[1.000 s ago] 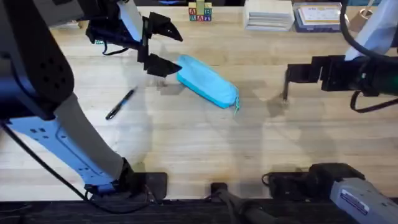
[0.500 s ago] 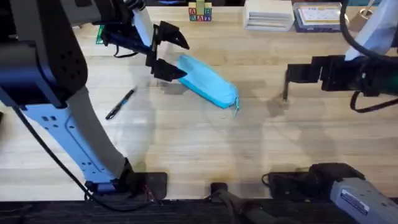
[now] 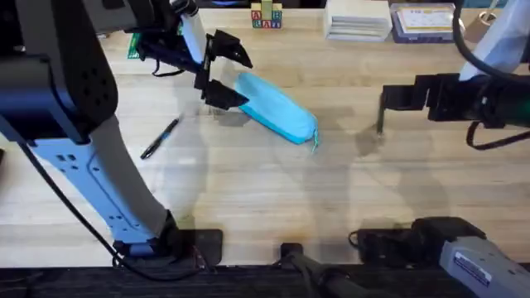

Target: Unzip the bag, pick up the pens from the table one at a time and place them inside, then zip the bag closed.

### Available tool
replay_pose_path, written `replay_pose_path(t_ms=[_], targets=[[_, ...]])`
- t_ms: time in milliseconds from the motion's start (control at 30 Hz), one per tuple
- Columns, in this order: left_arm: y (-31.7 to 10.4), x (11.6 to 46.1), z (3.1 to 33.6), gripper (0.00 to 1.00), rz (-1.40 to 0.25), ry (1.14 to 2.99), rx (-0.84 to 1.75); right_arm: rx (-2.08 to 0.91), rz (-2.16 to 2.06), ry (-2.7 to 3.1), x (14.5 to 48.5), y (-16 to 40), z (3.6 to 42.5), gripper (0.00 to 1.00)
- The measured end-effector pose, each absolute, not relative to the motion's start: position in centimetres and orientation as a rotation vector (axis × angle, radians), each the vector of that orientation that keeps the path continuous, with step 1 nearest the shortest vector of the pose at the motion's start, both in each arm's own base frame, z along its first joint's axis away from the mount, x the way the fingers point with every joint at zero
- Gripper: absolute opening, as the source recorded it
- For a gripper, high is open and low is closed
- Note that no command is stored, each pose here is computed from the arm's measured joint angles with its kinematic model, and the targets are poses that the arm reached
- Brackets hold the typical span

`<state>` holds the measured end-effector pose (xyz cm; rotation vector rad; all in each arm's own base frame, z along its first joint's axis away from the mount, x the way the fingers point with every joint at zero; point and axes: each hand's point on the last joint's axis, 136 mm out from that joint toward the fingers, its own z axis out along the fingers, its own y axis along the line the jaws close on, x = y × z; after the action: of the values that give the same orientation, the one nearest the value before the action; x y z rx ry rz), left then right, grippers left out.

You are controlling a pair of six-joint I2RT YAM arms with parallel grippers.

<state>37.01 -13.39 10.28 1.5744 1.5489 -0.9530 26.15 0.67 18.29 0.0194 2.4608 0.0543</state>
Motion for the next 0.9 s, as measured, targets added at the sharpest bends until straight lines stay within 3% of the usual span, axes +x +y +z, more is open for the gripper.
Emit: replay_pose_path(t_ms=[100, 133, 300, 333, 900], targets=[[-13.4, 37.0, 10.3, 0.973, -0.954, 1.55, 1.573, 0.019, 0.054, 2.461, 26.1, 0.7, 18.3, 0.997], [-13.4, 37.0, 10.3, 0.897, -0.954, 1.548, 1.574, 0.019, 0.054, 2.461, 26.1, 0.7, 18.3, 0.997], [-13.5, 37.1, 10.5, 0.158, -0.958, 1.54, 1.565, 0.02, 0.054, 2.461, 26.2, 0.7, 18.3, 0.997], [-13.5, 37.0, 10.5, 0.071, -0.958, 1.539, 1.565, 0.019, 0.054, 2.461, 26.2, 0.7, 18.3, 0.997], [-13.5, 37.0, 10.5, 0.043, -0.96, 1.539, 1.564, -0.021, 0.149, 2.497, 25.4, 2.0, 17.8, 0.998]])
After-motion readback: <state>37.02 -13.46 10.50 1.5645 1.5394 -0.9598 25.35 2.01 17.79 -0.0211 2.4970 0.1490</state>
